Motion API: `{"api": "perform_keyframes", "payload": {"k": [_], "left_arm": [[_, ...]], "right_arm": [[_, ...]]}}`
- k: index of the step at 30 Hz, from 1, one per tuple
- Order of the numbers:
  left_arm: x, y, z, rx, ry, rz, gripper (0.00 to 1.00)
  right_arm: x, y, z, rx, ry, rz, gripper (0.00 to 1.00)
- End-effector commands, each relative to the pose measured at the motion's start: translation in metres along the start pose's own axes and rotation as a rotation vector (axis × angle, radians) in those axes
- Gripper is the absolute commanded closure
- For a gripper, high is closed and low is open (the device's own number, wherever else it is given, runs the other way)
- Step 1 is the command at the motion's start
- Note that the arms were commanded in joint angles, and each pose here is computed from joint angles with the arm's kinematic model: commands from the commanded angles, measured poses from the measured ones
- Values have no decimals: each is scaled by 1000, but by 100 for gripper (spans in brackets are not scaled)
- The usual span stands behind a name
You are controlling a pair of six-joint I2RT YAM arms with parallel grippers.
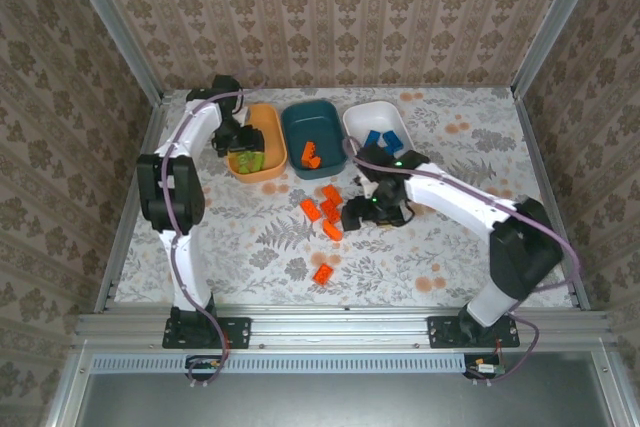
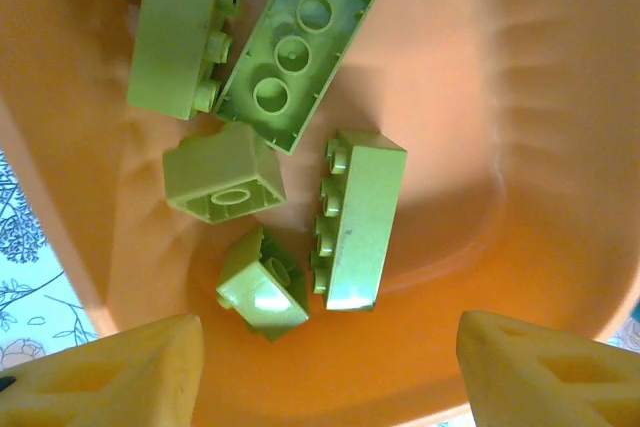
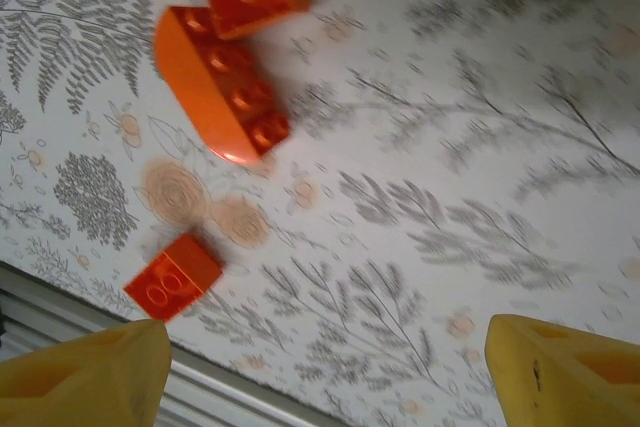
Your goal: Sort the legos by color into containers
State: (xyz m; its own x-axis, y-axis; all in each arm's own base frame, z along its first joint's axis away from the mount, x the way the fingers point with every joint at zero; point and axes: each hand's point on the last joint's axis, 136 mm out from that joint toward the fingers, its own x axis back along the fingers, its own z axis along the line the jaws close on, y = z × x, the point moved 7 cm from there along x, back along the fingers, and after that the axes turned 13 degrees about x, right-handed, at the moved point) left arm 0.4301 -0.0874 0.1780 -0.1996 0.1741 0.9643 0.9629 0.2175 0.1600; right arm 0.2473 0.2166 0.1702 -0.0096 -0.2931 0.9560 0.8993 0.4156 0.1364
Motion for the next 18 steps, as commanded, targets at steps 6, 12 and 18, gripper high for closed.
{"api": "perform_keyframes", "payload": {"k": [6, 12, 18], "left_arm": [[86, -54, 4, 45, -95, -127, 27], [109, -103, 20, 65, -107, -158, 25], [122, -122, 34, 87, -107, -186, 24]], "right_arm": [[-40, 30, 35, 236, -81, 121, 21], [-62, 39, 32, 247, -130, 185, 24], [-77, 41, 30, 249, -137, 223, 32]]}}
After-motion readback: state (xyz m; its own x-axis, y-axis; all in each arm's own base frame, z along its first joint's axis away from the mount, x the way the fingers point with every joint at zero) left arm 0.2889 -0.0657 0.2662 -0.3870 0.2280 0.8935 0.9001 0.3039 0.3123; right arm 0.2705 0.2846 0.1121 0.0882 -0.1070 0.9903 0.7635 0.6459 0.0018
